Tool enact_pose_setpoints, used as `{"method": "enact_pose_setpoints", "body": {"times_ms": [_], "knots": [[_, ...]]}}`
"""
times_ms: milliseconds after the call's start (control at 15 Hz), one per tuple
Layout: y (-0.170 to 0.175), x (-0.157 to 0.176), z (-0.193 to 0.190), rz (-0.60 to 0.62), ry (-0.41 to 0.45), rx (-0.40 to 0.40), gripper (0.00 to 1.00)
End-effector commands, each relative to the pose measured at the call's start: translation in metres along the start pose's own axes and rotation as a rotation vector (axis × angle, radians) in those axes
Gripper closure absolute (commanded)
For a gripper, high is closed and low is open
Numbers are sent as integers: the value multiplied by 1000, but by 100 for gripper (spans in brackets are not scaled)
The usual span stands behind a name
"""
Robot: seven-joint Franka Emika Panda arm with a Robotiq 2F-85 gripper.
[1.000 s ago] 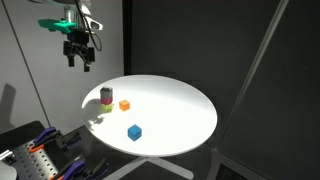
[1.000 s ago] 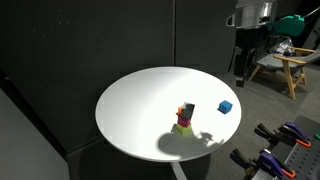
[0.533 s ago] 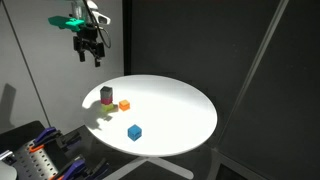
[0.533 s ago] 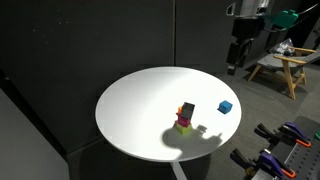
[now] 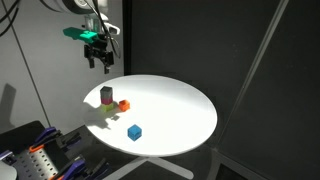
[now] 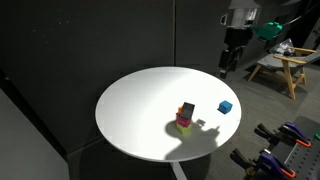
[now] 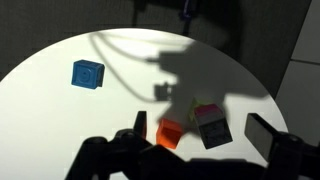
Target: Put the grey block on the table
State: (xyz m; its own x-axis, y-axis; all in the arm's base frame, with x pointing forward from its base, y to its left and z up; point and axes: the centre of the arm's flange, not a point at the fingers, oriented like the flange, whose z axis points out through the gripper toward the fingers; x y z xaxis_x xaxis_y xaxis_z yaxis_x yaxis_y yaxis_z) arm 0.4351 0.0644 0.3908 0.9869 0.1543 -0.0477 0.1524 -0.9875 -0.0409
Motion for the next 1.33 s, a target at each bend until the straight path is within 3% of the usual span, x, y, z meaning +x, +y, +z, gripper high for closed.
{"method": "enact_pose_setpoints", "body": {"times_ms": [0,333,867,1267], "knots": [[8,35,21,-6,-23,18,0],[3,72,45,-34,-49,23,0],[-39,102,58,-343,-89,0,0],[-61,107,64,-520,-85,-107,0]]}}
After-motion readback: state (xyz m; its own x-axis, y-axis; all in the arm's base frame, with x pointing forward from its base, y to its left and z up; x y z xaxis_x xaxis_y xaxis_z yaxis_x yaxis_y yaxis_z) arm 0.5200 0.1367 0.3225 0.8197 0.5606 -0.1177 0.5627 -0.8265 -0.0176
